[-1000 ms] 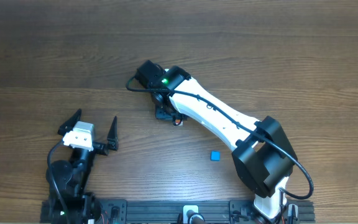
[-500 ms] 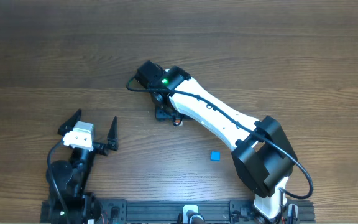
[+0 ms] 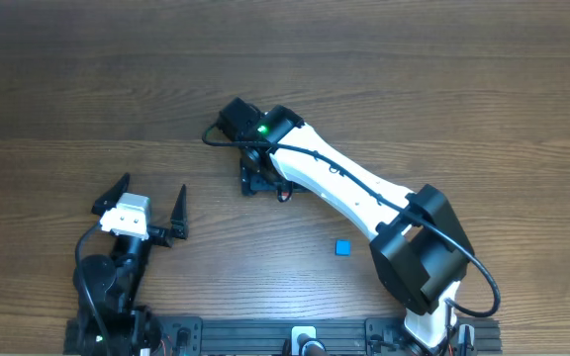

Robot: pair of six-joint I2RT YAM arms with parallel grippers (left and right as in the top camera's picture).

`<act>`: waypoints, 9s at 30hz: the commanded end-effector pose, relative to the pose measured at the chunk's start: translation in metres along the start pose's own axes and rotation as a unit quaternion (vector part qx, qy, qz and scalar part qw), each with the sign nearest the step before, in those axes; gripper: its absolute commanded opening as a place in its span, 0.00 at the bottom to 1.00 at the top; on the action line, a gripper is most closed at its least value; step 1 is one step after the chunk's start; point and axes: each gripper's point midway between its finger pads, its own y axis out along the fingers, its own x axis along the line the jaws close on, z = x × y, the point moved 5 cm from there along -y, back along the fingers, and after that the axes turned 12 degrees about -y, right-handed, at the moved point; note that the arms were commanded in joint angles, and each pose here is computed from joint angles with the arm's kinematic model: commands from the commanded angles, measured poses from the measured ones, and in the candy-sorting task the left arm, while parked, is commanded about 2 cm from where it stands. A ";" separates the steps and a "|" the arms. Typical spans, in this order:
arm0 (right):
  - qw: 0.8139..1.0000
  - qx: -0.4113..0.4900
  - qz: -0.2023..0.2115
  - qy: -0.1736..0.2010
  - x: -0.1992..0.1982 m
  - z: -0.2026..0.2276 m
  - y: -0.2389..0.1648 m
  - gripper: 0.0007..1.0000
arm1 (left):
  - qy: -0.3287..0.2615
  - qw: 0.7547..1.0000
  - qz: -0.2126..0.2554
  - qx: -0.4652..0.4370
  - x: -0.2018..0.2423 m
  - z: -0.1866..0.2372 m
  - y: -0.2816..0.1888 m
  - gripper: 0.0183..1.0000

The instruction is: Stack Cubes

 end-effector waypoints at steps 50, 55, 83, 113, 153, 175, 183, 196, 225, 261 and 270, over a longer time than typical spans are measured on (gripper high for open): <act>0.997 -0.001 -0.037 0.068 -0.080 0.145 0.071 0.72 | 0.009 1.000 0.007 0.001 -0.002 0.002 0.000 1.00; 0.998 0.004 -0.020 0.067 -0.083 0.145 0.077 0.65 | 0.009 1.000 0.007 0.001 -0.002 0.002 0.000 1.00; 0.998 -0.013 -0.019 0.055 -0.080 0.136 0.082 0.25 | 0.009 1.000 0.007 0.001 -0.002 0.002 0.000 1.00; 0.998 -0.057 -0.022 0.002 -0.002 0.000 -0.058 0.01 | 0.009 1.000 0.007 0.001 -0.002 0.002 0.000 1.00; 0.999 -0.045 -0.016 0.025 0.000 -0.008 -0.027 0.01 | 0.009 1.000 0.007 0.001 -0.002 0.002 0.000 1.00; 0.999 -0.037 -0.012 0.024 -0.001 -0.004 -0.018 0.41 | 0.009 1.000 0.007 0.001 -0.002 0.002 0.000 1.00; 0.999 -0.036 -0.015 0.024 0.000 -0.004 -0.018 0.99 | 0.009 1.000 0.007 0.001 -0.002 0.002 0.000 1.00; 0.976 -0.217 -0.007 0.027 -0.123 -0.072 -0.123 0.99 | 0.009 1.000 0.007 0.001 -0.002 0.002 0.000 1.00; 0.867 -0.483 0.080 0.098 -0.240 0.128 -0.063 0.99 | 0.009 1.000 0.007 0.001 -0.002 0.002 0.000 1.00; 0.759 -0.641 0.113 0.026 -0.226 0.133 -0.020 0.99 | 0.009 1.000 0.007 0.001 -0.002 0.002 0.000 1.00; 0.759 -0.641 0.113 0.026 -0.226 0.133 -0.020 0.99 | 0.009 1.000 0.007 0.001 -0.002 0.002 0.000 1.00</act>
